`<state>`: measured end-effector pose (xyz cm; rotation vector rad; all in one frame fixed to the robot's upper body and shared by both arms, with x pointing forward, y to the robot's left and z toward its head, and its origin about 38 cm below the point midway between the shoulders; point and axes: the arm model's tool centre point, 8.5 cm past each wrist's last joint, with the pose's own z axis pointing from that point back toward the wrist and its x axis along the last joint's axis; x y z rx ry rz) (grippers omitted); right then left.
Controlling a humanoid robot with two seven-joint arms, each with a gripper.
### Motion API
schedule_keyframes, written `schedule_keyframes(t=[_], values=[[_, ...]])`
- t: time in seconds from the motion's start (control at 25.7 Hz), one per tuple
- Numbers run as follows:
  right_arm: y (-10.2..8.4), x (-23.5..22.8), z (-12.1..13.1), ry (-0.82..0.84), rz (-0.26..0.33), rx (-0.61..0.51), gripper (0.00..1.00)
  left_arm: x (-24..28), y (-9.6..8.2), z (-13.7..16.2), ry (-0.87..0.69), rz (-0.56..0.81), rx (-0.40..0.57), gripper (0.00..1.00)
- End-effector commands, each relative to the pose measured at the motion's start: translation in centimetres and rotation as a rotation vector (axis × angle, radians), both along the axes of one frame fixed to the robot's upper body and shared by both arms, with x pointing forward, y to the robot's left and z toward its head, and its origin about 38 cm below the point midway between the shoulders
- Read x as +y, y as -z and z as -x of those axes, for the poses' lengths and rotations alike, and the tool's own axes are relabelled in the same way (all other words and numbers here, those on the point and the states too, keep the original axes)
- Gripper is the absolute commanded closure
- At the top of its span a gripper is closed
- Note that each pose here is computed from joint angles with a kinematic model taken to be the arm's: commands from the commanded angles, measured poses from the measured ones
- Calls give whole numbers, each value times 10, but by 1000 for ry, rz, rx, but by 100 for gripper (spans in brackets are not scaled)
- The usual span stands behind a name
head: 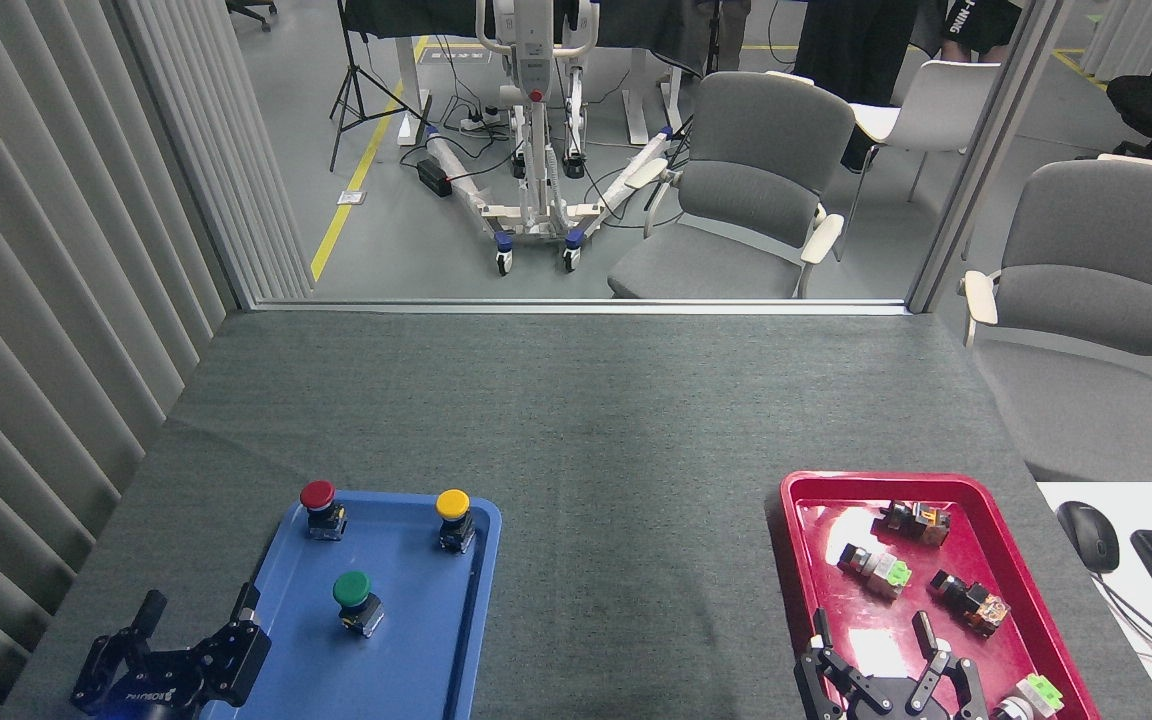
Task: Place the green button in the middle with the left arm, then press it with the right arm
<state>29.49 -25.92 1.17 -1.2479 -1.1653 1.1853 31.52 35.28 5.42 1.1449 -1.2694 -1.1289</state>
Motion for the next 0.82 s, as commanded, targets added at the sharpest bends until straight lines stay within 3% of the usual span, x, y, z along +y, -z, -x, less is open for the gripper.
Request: schedule_keyframes(t=[0.0, 0.78], values=[[-1, 0, 0, -4, 1, -1, 0, 0, 0, 1, 11, 2, -8, 0], [3, -2, 0, -2, 1, 9, 0, -5, -3, 1, 42, 2, -28, 0]])
